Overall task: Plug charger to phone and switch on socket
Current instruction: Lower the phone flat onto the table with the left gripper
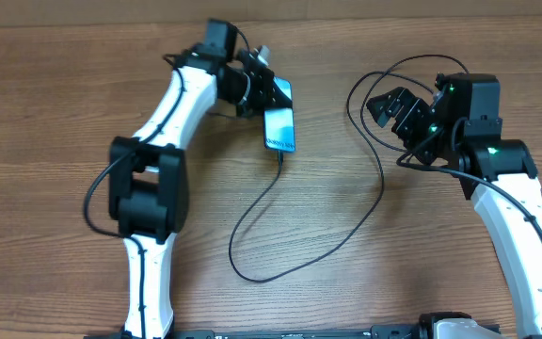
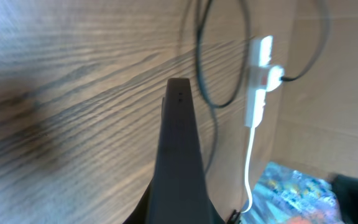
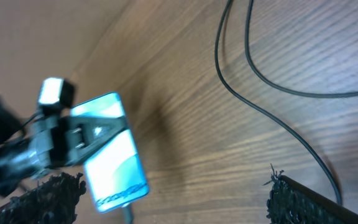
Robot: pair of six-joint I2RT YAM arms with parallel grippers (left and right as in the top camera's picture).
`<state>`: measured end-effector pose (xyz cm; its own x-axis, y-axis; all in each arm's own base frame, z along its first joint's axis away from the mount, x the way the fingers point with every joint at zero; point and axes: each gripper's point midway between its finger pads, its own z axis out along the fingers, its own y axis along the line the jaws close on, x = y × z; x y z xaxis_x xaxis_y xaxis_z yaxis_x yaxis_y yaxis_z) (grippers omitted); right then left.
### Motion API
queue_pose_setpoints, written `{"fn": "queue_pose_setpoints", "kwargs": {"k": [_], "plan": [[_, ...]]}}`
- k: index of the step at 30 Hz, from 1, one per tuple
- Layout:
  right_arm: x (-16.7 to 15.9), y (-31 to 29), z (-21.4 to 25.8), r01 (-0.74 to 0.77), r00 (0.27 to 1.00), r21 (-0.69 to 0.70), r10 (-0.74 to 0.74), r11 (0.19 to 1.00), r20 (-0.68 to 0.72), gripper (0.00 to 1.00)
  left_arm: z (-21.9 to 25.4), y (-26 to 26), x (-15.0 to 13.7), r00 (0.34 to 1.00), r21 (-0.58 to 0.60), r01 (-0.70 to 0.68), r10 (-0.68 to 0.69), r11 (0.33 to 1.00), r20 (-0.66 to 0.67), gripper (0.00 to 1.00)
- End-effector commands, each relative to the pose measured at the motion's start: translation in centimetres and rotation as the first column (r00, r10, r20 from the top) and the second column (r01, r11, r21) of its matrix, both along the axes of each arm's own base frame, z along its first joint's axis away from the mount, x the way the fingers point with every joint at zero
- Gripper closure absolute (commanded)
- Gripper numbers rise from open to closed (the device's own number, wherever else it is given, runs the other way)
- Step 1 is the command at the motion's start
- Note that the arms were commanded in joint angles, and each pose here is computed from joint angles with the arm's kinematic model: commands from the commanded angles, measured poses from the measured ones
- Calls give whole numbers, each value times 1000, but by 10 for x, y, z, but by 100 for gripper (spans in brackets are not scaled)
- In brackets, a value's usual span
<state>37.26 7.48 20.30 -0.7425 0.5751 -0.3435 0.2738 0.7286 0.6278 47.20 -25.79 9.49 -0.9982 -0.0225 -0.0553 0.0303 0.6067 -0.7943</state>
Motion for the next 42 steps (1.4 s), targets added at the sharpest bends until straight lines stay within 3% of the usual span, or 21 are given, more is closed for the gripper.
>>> {"fn": "queue_pose_setpoints", "kwargs": {"k": [1, 9, 16, 22, 33, 42], "plan": [[-4, -4, 7, -10, 1000, -38, 11, 999, 20, 1, -18, -15, -7, 999, -6, 48, -48, 999, -9, 96], [-12, -5, 0, -26, 1000, -51, 25, 998, -19, 1, -74, -31, -11, 990, 4, 11, -11, 1000, -143, 96], [-14, -5, -2, -48, 999, -68, 47, 996, -21, 1, -73, -34, 1, 997, -13, 13, -14, 1000, -74, 96], [-15, -5, -3, -70, 997, -85, 68, 994, -18, 1, -87, -23, 11, 999, 92, -32, 35, 995, -34, 96], [-15, -5, -3, -75, 997, -89, 74, 993, -16, 0, -89, -21, 10, 998, 104, -43, 48, 994, -51, 95], [-16, -2, -2, -86, 996, -75, 85, 993, -15, 0, -89, -20, 9, 997, 107, -46, 53, 993, -64, 85]]}}
